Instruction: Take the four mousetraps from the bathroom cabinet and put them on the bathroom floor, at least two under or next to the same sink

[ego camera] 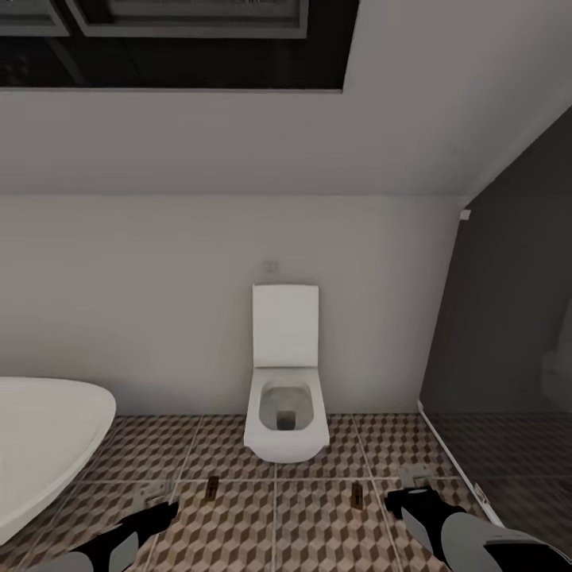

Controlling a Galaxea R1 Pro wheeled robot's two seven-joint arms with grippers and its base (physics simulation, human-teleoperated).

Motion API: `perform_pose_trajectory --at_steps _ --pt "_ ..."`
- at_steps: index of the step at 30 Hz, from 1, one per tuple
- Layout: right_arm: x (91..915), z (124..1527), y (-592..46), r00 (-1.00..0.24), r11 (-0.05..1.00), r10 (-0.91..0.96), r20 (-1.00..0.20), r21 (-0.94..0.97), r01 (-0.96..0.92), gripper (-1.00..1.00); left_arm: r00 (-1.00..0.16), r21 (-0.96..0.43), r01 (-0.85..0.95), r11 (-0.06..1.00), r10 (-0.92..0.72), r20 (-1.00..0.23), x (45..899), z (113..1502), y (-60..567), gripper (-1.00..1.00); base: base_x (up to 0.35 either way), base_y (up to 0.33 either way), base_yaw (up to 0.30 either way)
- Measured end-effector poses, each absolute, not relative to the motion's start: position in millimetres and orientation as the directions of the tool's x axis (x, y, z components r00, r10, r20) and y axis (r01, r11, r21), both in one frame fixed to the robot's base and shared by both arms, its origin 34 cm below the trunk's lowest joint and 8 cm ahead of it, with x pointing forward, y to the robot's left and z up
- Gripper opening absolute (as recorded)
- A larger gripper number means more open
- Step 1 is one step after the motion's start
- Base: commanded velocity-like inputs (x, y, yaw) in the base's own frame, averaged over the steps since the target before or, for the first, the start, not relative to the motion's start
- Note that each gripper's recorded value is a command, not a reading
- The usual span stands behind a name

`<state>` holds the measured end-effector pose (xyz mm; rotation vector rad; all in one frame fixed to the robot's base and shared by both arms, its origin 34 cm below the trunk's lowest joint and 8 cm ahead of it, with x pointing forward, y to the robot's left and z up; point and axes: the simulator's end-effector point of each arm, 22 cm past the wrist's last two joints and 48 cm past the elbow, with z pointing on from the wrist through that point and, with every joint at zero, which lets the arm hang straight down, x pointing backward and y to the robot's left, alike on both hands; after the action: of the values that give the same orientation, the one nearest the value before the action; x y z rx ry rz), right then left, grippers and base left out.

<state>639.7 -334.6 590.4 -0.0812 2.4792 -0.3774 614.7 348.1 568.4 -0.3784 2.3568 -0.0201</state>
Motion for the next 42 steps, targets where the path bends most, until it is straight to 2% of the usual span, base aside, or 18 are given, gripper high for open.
perform_pose_trajectory --at_steps 8,20,42 --pt "639.5 603.1 -334.0 -0.796 0.958 -0.148 -0.587 -0.285 0.031 1.0 -0.713 -0.113 -0.269 0.956 -0.276 -0.645 590.5 563.6 347.8 1.0 0.0 0.0 0.0" --pt "523.2 540.3 -331.9 -0.883 0.96 -0.15 -0.444 -0.28 -0.022 1.0 -0.781 -0.085 -0.274 0.958 -0.274 -0.562 518.7 537.3 344.5 1.0 0.0 0.0 0.0" --pt "377.7 510.5 -326.0 -0.934 0.964 -0.157 -0.322 -0.254 -0.074 1.0 -0.851 -0.082 -0.264 0.961 -0.272 -0.449 435.0 529.0 314.0 1.0 0.0 0.0 0.0"
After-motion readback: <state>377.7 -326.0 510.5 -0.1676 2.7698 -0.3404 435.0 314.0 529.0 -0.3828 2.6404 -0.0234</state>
